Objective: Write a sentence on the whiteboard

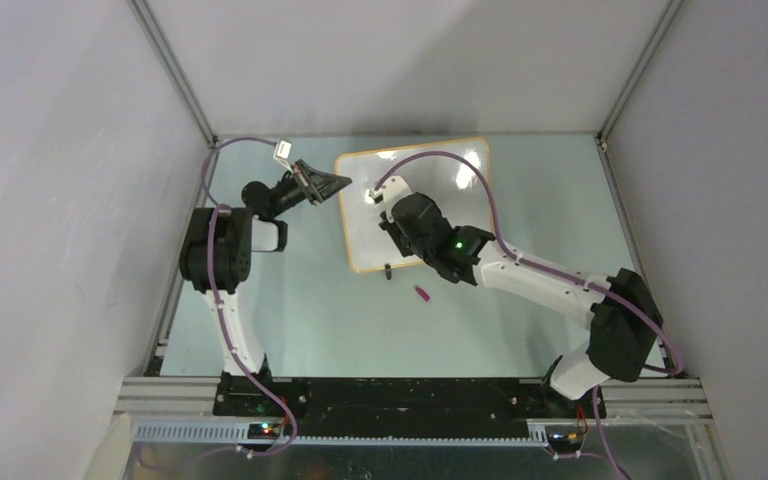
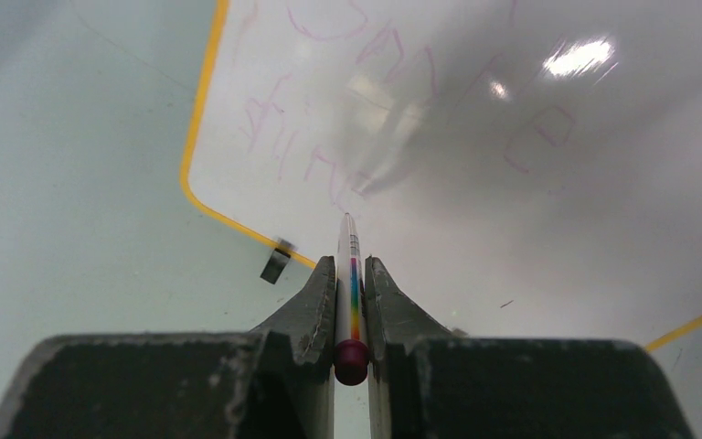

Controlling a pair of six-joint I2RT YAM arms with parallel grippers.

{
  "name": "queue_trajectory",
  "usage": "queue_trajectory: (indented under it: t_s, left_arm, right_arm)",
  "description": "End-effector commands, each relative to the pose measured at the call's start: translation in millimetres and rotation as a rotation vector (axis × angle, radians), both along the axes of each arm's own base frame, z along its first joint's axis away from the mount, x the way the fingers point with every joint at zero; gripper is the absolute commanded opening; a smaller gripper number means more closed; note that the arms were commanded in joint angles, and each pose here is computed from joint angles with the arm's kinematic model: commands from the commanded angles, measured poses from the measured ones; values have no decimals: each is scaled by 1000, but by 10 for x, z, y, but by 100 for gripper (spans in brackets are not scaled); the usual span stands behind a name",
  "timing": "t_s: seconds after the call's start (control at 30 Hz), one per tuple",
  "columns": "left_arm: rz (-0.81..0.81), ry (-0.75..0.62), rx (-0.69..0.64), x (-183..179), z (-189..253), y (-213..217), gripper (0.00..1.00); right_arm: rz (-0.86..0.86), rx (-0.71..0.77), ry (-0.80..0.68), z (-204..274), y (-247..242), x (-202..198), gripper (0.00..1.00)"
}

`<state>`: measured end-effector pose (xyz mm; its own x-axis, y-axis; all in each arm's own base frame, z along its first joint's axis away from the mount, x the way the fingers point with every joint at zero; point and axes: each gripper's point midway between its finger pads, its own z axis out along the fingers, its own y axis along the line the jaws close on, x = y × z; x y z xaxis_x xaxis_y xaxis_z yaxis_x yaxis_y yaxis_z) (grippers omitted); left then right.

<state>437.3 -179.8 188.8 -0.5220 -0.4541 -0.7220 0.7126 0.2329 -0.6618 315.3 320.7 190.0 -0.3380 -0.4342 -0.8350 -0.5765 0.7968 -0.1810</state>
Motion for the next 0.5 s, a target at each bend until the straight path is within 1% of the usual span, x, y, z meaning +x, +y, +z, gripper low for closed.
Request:
queue_trajectory:
  t_s: [0.0,0.3,0.47]
  left_arm:
    - [-60,-42,35,-88,-66,-62,0]
    - [-56,-41,35,-96,-70,-58,0]
    - [-55,-37,34,-93,-82,-59,0]
  right_arm:
    - [-4,62,-71,386,-61,-7,0]
    - [-140,63,-69,368,-475,333,0]
    - [-170,75,-76,366,-570,446,0]
